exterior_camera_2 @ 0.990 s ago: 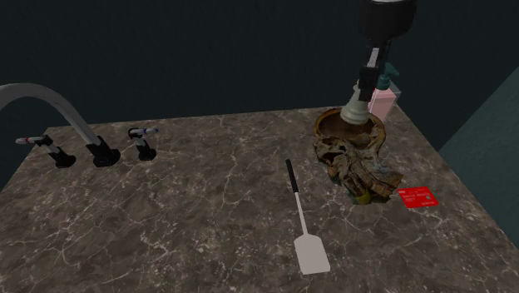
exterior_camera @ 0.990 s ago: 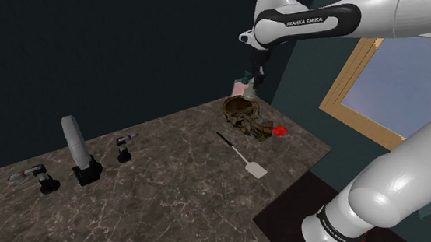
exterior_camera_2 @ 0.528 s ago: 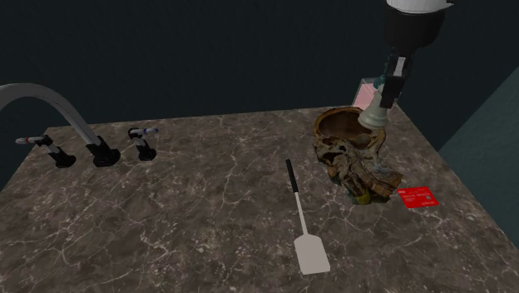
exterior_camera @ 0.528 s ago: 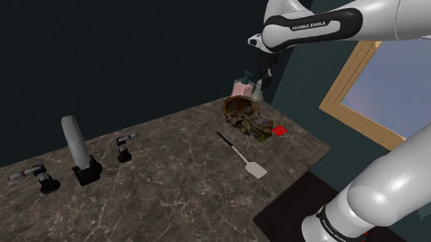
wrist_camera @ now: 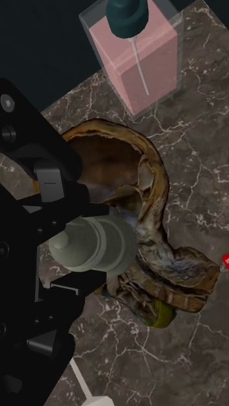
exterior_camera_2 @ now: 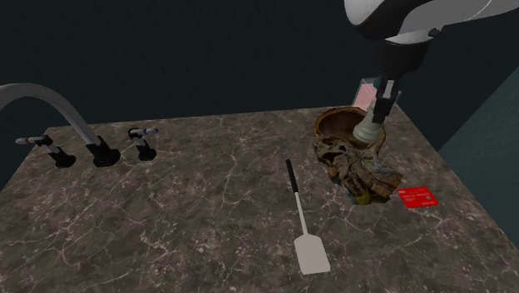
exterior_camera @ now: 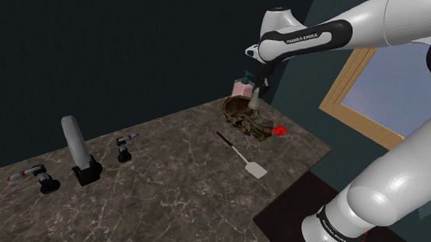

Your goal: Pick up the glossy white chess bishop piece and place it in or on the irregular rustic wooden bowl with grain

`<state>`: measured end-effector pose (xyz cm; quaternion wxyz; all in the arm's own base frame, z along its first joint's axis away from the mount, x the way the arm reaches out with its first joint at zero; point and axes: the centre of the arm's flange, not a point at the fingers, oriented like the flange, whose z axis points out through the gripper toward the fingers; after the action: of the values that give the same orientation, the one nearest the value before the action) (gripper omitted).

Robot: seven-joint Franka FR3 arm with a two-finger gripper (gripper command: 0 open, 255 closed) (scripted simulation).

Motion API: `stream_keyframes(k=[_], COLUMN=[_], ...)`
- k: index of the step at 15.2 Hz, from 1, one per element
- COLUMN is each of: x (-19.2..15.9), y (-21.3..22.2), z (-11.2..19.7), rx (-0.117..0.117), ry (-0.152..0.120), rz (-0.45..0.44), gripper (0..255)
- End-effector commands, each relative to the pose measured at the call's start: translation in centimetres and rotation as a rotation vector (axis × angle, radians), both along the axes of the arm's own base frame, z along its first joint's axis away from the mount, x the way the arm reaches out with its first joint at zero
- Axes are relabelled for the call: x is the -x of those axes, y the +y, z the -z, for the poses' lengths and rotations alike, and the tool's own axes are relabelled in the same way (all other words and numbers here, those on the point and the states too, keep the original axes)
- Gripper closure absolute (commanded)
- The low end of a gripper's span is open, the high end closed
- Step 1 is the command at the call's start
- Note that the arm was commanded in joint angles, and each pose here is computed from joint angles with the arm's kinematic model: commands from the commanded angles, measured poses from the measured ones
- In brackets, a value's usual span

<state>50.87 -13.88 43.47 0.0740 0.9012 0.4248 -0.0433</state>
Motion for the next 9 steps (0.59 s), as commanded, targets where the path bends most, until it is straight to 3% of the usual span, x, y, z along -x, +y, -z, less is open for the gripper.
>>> stream_keyframes(k=[1, 5, 9], x=[0.0, 0.0, 0.0], y=[0.1, 0.1, 0.1], z=[1.1, 3.5, 3.5], rx=[0.0, 0.0, 0.0], ry=[-0.001, -0.001, -0.001], rz=[0.0, 0.0, 0.0], gripper=[255, 255, 255])
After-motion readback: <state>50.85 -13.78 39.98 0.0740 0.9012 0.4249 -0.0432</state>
